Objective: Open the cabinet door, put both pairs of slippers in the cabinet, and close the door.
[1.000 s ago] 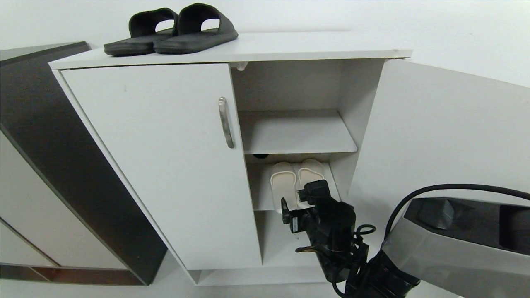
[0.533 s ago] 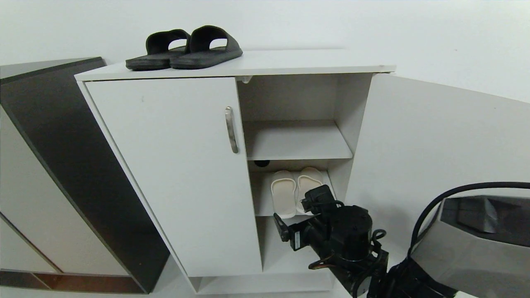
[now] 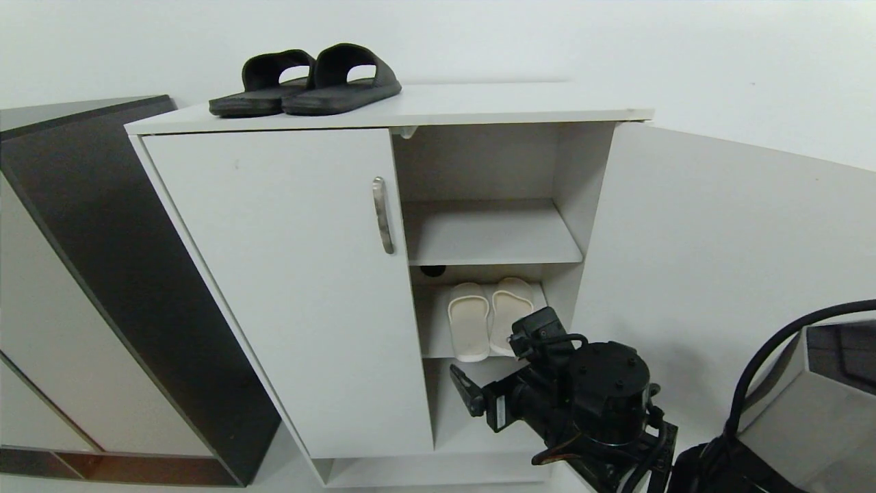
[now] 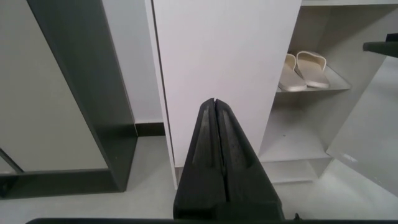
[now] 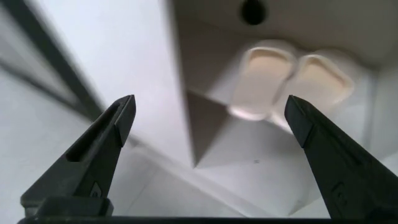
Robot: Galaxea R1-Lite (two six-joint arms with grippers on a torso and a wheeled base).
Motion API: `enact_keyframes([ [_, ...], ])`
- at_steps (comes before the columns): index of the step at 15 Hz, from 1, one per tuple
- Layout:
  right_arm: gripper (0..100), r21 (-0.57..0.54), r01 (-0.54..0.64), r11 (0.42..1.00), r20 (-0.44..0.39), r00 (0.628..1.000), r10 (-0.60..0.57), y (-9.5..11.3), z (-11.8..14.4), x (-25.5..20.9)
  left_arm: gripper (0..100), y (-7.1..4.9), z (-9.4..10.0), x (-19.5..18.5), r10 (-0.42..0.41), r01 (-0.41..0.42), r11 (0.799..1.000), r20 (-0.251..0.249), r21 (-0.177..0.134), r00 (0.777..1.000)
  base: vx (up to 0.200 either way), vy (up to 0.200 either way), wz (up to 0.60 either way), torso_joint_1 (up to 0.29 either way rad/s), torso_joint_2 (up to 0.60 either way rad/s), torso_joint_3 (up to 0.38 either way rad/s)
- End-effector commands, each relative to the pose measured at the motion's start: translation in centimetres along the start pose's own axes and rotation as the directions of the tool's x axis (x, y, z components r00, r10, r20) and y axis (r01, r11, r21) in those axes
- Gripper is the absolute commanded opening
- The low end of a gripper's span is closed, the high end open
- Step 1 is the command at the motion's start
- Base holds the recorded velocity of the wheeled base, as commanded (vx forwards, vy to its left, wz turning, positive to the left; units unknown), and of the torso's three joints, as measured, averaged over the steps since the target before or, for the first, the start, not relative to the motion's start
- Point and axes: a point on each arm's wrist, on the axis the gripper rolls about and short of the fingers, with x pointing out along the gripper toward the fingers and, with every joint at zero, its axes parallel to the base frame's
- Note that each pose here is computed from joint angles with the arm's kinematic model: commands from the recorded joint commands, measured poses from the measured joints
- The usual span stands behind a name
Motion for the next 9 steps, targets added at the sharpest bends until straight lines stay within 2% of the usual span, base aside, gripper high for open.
enact_keyframes([
  [1, 100, 0.000, -0.008, 1.000, -0.002, 1.000, 0.008, -0.13, 0.21, -0.65, 0, 0.00, 0.00, 0.01, -0.001, 0.001, 1.000, -0.002, 0.000, 1.000, 0.000, 0.200, 0.00, 0.007, 0.00, 0.007],
  [9, 100, -0.001, -0.043, 0.999, -0.020, 0.999, 0.043, -0.42, -0.02, -1.16, 0, 0.00, 0.00, 0.01, -0.001, 0.001, 1.000, -0.002, 0.000, 1.000, 0.000, 0.200, 0.00, 0.002, 0.01, 0.005],
])
